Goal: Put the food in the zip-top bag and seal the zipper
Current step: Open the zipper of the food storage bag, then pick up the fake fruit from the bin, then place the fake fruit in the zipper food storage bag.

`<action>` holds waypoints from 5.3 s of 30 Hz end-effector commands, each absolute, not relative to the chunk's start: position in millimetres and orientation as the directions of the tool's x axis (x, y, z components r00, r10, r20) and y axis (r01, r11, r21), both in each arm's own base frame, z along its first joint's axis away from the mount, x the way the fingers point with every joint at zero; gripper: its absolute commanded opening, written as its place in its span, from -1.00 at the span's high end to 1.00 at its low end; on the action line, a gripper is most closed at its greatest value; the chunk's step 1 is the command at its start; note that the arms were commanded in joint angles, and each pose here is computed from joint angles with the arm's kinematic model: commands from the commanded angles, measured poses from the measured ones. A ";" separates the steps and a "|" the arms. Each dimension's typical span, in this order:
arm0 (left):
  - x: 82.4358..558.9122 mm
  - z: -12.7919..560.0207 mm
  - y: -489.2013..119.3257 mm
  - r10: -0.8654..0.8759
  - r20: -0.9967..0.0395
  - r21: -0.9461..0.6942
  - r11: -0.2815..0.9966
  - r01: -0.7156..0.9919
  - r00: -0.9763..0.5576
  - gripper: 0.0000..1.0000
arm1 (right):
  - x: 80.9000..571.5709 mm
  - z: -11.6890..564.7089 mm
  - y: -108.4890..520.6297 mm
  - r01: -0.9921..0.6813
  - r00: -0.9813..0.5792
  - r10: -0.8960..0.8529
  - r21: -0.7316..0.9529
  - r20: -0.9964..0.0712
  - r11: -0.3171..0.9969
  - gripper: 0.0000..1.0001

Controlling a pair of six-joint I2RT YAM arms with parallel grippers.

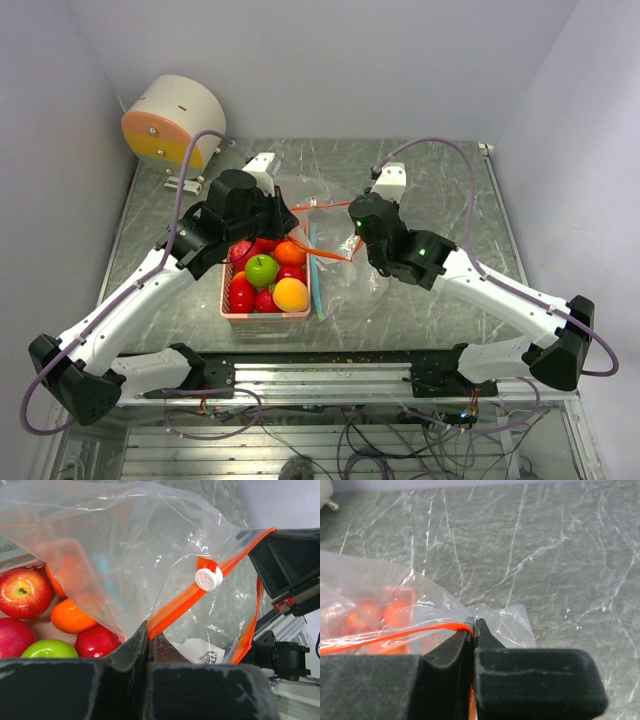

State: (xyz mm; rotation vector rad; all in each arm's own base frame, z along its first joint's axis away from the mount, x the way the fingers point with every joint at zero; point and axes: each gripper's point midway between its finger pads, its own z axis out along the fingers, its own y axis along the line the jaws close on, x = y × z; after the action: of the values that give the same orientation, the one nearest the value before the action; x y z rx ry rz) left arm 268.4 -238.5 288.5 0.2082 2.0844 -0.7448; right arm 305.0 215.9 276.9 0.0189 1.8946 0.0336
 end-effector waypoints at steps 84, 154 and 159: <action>249.4 364.2 -56.7 -0.009 -0.939 0.028 0.994 -0.104 -0.343 0.86 | 234.0 352.2 324.7 -0.712 -0.237 0.096 0.240 -0.967 0.660 -1.00; 260.9 370.4 -170.4 -0.221 -0.902 -0.341 0.892 0.297 -0.371 0.86 | 183.5 371.3 267.3 -0.676 -0.137 0.096 0.164 -0.986 0.719 0.11; 280.3 332.2 -201.3 -0.221 -0.865 -0.384 0.869 0.311 -0.451 0.86 | 155.0 393.0 281.0 -0.812 -0.092 0.117 0.143 -0.989 0.565 0.13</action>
State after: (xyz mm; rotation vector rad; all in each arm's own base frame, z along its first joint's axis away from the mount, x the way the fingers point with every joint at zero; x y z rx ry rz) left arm 267.3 -164.0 337.1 0.0495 1.9634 -0.4369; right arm 175.6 265.1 378.1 -0.4880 1.5623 0.7613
